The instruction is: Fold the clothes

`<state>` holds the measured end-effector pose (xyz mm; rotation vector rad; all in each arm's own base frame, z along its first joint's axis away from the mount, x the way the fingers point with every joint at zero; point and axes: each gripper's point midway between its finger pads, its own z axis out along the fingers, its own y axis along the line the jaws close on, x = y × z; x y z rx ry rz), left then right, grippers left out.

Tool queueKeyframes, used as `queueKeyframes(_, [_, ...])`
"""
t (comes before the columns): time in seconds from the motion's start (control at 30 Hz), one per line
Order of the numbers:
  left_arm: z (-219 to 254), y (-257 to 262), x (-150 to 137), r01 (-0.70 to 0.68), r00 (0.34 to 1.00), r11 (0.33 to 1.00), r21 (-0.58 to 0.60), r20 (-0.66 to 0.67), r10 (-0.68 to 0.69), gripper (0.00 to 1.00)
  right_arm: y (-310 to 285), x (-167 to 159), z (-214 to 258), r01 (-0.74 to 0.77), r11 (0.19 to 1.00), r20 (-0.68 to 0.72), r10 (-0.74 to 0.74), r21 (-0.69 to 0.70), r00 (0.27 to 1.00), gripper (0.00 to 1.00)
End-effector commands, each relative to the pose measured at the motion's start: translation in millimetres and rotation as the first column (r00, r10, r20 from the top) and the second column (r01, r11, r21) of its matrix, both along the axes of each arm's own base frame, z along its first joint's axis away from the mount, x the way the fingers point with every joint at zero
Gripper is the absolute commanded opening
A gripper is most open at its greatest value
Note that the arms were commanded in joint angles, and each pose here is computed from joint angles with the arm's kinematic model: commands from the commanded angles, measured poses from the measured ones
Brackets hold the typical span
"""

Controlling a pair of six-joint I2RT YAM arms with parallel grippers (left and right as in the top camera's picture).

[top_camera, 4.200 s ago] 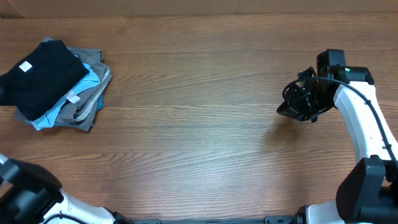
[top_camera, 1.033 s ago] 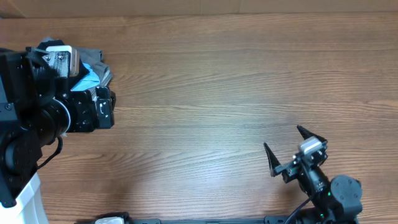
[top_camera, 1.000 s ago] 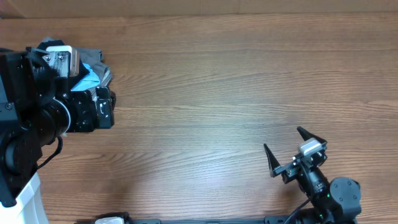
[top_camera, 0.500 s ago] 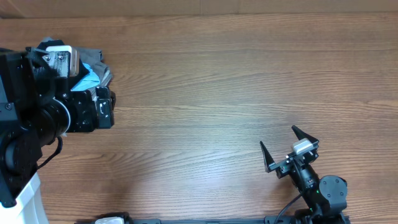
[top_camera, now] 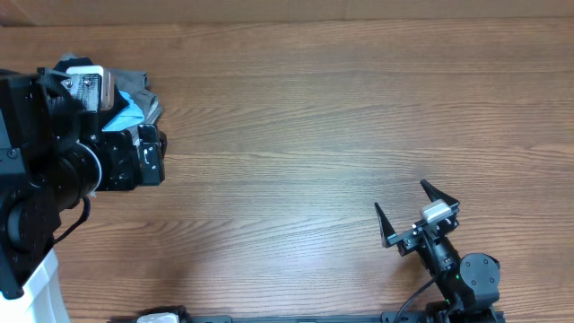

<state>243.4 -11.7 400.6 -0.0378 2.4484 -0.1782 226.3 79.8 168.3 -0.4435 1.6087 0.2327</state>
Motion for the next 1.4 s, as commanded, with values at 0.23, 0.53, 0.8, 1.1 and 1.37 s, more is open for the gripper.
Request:
queueKeyframes(0.23, [-1.0,-1.3,1.8,-0.001,1.000,1.000,-0.004,-0.005,0.001,1.00,-0.5,0.0,0.5,0.001,1.000,0.009,-0.001,0.004,1.000,1.00])
queueKeyframes(0.53, [8.8,-7.8,-8.4,0.040,0.998,0.999,0.029,0.046,-0.041,1.00,-0.5,0.0,0.5,0.001,1.000,0.009,-0.001,0.004,1.000,1.00])
queueKeyframes(0.8, [75.3,-24.7,-1.7,0.088,0.870,0.995,0.054,0.482,-0.103,1.00,-0.5,0.0,0.5,0.001,1.000,0.009,-0.001,0.004,1.000,1.00])
queueKeyframes(1.1, [60.6,-24.0,-22.0,0.077,0.689,0.992,0.096,0.714,-0.123,1.00,-0.5,0.0,0.5,0.001,1.000,0.009,-0.001,0.004,1.000,1.00])
queueKeyframes(1.37, [0.6,-21.0,-53.1,0.062,0.611,0.993,0.096,0.784,-0.114,1.00,-0.5,0.0,0.5,0.001,1.000,0.009,-0.001,0.005,1.000,1.00])
